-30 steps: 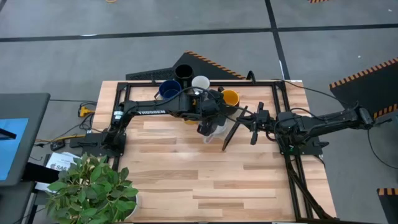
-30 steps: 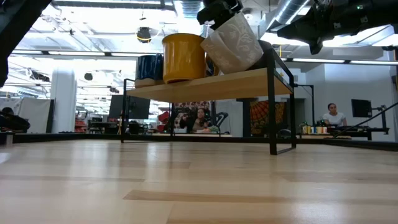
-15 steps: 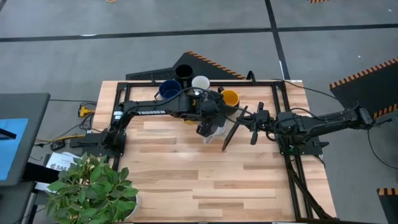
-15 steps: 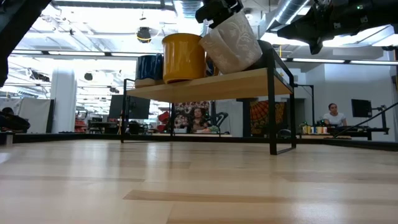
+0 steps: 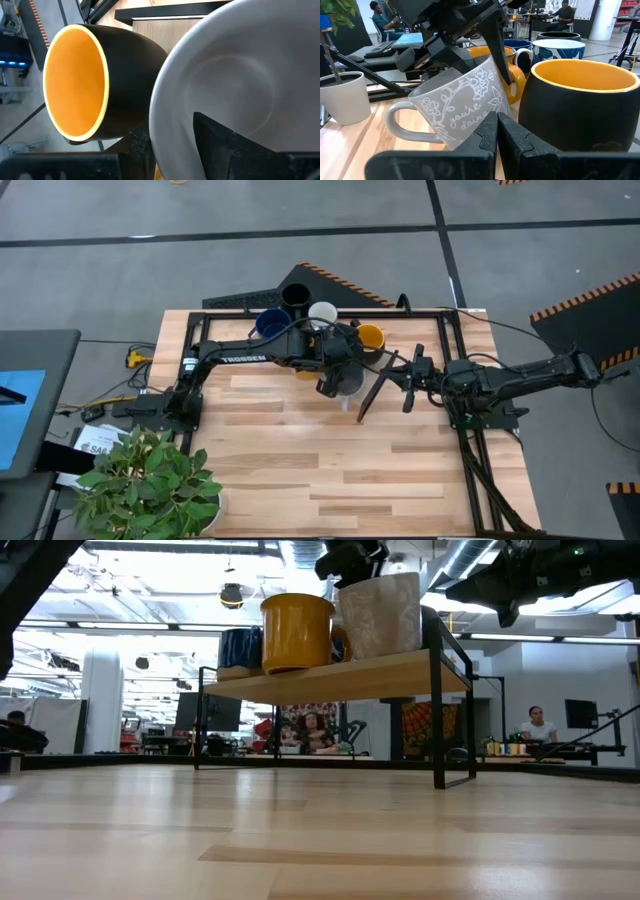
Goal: Place coffee mugs
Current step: Put the gray mug on the shelf, then return to Home Position
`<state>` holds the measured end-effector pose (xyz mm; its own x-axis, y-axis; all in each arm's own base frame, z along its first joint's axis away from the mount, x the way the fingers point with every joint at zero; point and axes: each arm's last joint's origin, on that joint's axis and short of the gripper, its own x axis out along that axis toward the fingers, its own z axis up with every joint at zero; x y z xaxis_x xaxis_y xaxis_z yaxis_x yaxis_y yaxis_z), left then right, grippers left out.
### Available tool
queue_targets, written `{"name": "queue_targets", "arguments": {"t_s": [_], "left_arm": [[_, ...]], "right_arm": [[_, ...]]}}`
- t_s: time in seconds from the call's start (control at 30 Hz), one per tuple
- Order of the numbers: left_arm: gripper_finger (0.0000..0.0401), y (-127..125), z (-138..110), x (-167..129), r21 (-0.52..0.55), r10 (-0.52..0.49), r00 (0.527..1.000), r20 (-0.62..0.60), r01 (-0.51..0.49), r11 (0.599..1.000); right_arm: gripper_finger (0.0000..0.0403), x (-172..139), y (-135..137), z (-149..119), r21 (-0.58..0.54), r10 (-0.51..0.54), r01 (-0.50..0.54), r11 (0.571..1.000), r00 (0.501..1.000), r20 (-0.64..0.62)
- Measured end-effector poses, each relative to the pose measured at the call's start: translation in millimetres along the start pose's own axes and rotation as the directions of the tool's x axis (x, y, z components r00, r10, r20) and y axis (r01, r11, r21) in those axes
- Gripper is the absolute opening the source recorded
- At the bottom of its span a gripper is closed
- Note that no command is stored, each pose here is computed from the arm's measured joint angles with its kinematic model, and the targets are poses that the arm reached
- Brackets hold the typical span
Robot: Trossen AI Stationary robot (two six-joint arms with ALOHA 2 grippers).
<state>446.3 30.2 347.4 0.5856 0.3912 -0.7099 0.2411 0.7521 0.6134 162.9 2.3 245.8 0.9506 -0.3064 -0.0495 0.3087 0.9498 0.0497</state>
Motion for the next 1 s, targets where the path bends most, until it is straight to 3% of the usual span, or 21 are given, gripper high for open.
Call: {"name": "queue_targets", "arguments": {"t_s": [0.7, 0.83, 1.0], "left_arm": [[0.0169, 5, 2, 0, 0.048, 0.097, 0.995, -0.022, -0.096, 0.994], [0.0169, 5, 3, -3, 0.071, 0.155, 0.986, -0.058, -0.151, 0.986], [0.0169, 11, 12, -28, 0.081, 0.257, 0.964, -0.068, -0.251, 0.965]], "right_arm": [[0.0035, 0, 0, 0, 0.0, 0.0, 0.0, 1.0, 1.0, 0.0], [0.0035, 0, 0, 0, 0.0, 0.0, 0.0, 1.0, 1.0, 0.0], [0.0035, 0, 0, 0, 0.0, 0.0, 0.0, 1.0, 1.0, 0.0]]}}
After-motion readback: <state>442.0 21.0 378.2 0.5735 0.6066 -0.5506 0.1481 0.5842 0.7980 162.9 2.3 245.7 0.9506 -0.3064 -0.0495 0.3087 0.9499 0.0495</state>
